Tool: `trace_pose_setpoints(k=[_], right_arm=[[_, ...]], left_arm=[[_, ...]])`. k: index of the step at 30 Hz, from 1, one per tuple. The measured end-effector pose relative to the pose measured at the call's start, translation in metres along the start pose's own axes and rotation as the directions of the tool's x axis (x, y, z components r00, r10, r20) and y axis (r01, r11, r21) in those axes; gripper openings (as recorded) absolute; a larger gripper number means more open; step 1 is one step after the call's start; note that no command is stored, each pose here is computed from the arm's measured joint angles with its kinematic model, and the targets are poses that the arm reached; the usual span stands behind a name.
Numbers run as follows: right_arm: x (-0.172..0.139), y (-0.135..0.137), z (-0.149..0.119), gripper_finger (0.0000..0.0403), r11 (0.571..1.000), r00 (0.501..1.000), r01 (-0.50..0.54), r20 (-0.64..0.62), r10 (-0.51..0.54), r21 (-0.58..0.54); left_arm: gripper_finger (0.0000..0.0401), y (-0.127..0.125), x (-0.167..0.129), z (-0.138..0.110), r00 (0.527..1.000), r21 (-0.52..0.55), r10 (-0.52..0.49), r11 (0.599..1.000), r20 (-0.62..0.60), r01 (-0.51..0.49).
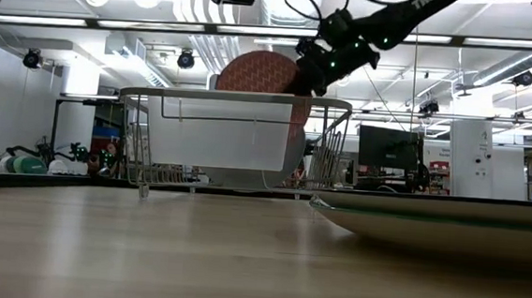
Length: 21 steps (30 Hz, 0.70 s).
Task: Sort dishes
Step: Put the red plate into the dish rack
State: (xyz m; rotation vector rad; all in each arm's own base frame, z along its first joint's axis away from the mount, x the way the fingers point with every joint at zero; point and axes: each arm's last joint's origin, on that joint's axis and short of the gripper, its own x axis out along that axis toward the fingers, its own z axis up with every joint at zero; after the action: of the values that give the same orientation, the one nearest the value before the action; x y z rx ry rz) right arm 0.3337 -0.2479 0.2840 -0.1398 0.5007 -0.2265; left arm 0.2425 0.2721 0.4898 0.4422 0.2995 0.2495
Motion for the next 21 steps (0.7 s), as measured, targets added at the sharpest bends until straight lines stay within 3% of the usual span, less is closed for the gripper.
trace_pose_setpoints(k=[11,17,21], right_arm=[[0.016,0.0,-0.01,0.0022,0.999,1.0,-0.012,-0.002,0.012,0.048],[0.014,-0.001,-0.008,0.0022,0.998,1.0,-0.009,0.004,0.009,0.059],[0.013,-0.001,-0.007,0.0022,0.998,1.0,-0.007,0.01,0.006,0.056]], left_arm=[[0.0153,0.024,0.027,-0.032,0.99,0.008,-0.129,0.992,0.063,0.129],[0.0153,0.023,0.043,-0.055,0.945,-0.017,-0.295,0.954,0.14,0.3],[0.0153,0.022,0.051,-0.065,0.925,-0.016,-0.345,0.936,0.159,0.352]])
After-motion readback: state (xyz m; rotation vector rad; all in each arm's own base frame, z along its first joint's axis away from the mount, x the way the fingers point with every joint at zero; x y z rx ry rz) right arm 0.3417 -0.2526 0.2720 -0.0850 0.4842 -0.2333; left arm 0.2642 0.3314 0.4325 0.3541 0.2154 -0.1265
